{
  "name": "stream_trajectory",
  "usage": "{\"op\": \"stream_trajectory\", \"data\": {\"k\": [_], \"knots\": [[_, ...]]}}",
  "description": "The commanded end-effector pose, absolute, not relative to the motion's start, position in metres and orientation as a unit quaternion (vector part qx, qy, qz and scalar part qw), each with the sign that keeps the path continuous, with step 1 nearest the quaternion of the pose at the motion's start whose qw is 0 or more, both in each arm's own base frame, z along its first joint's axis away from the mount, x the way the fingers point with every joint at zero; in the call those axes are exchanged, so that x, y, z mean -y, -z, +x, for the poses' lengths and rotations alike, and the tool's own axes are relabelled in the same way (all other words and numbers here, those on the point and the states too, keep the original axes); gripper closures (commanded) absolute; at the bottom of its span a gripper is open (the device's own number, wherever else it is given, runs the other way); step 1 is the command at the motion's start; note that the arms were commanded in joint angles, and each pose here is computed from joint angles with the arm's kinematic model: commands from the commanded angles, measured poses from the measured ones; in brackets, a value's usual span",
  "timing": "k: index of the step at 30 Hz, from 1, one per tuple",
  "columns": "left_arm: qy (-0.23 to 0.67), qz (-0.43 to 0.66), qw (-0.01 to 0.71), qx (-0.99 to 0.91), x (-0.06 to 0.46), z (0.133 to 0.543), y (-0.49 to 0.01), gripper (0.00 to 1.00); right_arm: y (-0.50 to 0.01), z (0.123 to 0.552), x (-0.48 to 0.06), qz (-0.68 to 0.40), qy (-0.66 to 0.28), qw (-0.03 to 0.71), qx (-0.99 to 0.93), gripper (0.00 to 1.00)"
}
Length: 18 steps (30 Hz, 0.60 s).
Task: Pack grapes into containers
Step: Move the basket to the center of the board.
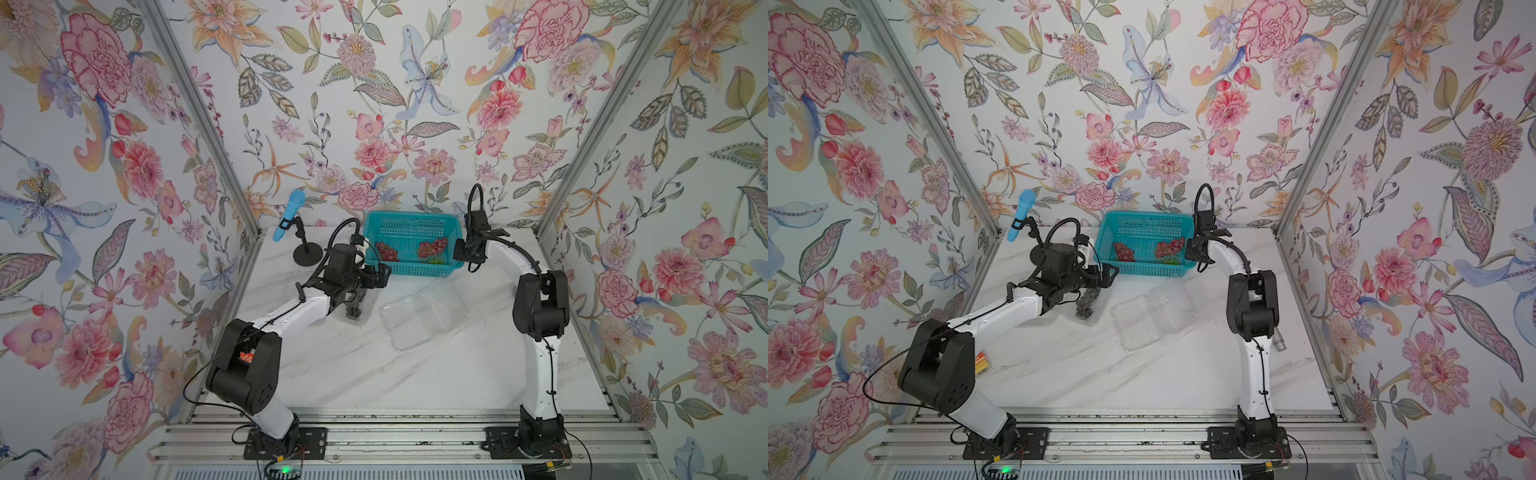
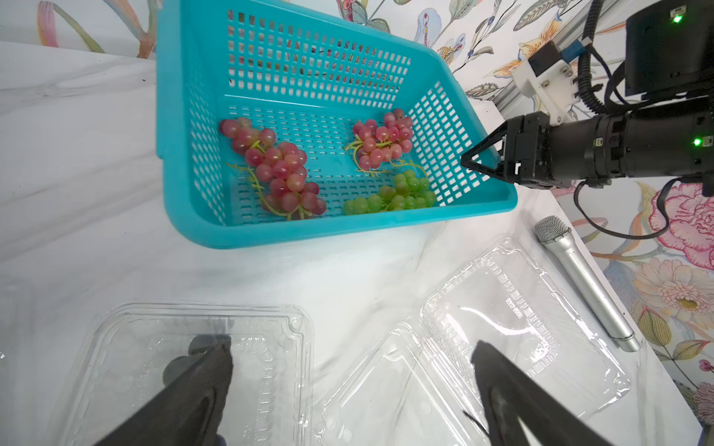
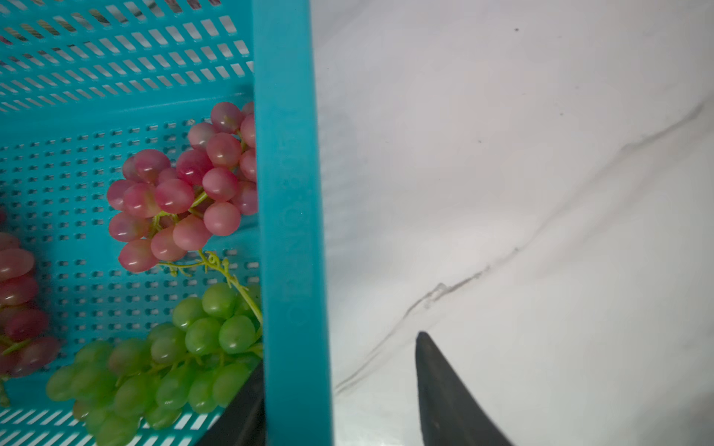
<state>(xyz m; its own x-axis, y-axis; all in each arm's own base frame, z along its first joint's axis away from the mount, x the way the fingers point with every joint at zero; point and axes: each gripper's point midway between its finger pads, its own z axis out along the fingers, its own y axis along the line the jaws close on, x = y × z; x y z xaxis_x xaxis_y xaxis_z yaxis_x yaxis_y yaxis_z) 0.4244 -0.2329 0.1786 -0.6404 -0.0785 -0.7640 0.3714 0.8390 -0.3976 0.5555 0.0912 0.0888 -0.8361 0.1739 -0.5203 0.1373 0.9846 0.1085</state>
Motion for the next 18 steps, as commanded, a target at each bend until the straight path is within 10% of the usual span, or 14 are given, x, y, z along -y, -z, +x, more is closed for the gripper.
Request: {"op": "stream_trajectory", "data": {"k": [1, 18], "knots": [[0.288, 0.096, 0.425, -0.853, 0.241, 0.421, -0.189, 0.0, -0.098, 0.534, -0.045, 0.119, 0.014, 0.262, -0.957, 0.5], [0.294, 0.115, 0.421, -0.85, 0.257, 0.436, -0.187, 0.0, -0.148, 0.478, 0.024, 0.169, 0.067, 0.298, -0.937, 0.38]]}}
